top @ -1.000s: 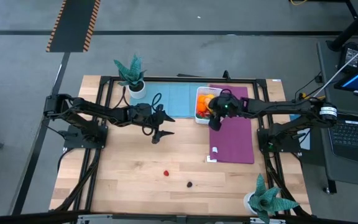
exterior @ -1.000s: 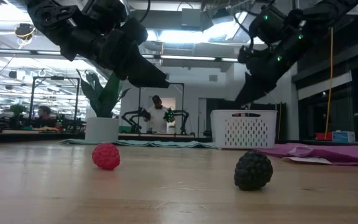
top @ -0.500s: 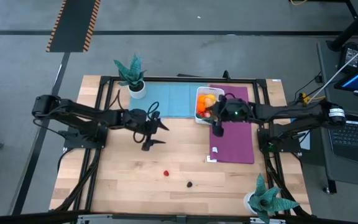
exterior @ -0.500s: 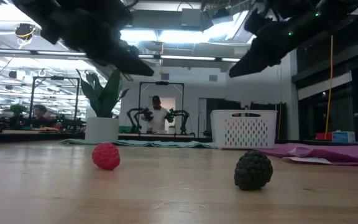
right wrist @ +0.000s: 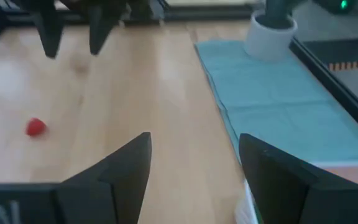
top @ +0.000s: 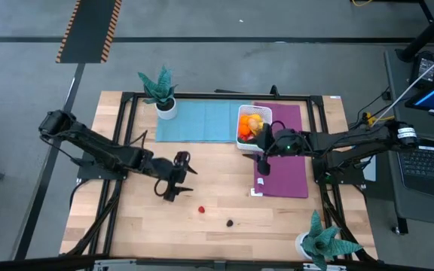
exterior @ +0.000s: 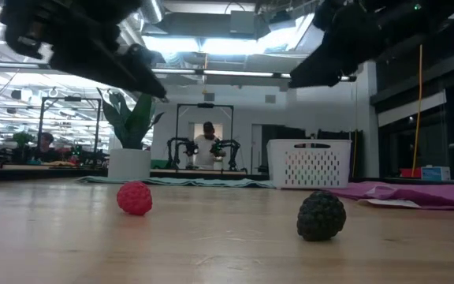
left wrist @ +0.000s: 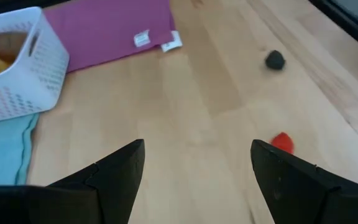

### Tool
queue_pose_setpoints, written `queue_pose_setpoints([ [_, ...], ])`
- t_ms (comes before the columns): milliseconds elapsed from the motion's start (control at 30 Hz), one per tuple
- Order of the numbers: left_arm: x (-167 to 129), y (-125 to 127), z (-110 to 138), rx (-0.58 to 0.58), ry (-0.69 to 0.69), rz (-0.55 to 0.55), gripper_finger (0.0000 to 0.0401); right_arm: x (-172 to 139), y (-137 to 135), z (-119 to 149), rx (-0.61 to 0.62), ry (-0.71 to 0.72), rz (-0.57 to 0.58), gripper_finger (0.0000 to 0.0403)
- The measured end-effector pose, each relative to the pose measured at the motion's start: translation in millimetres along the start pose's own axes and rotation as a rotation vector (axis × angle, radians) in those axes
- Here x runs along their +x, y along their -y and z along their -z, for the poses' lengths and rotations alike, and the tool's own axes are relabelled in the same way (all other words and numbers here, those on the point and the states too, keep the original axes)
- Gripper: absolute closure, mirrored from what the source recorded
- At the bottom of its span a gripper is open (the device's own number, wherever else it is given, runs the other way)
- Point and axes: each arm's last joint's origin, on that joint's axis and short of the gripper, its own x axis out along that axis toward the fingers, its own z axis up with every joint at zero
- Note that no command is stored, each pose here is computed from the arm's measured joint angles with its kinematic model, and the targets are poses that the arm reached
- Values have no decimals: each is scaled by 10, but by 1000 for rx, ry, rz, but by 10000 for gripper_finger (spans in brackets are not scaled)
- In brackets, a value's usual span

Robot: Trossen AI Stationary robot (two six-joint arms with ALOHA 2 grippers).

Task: Pick and placing Produce into tupperware
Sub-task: Put the red raspberry into the white container

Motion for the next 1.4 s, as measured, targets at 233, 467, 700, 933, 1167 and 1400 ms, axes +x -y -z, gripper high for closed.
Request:
queue_pose_setpoints([
  [233, -4, 156, -5, -24, 0, 22, 115, -13, -82, -59, 5, 65, -34, 160],
  [467, 226, 290, -127, 22, -172, 51, 115, -23, -144, -54, 42, 63, -60, 159],
  [700, 499, 450, -216, 62, -379, 70, 115, -21, -145, 11, 84, -5, -56, 159],
  [933, 758, 557, -176, 112, -433, 83, 115, -22, -146, 58, 100, -54, -51, 159],
  [1167, 1053, 674, -76, 125, -474, 107, 115, 37, -240, 117, 76, -89, -76, 159],
  [1400, 1128, 718, -59, 94, -482, 103, 115, 191, -328, 228, 66, -139, -89, 159],
])
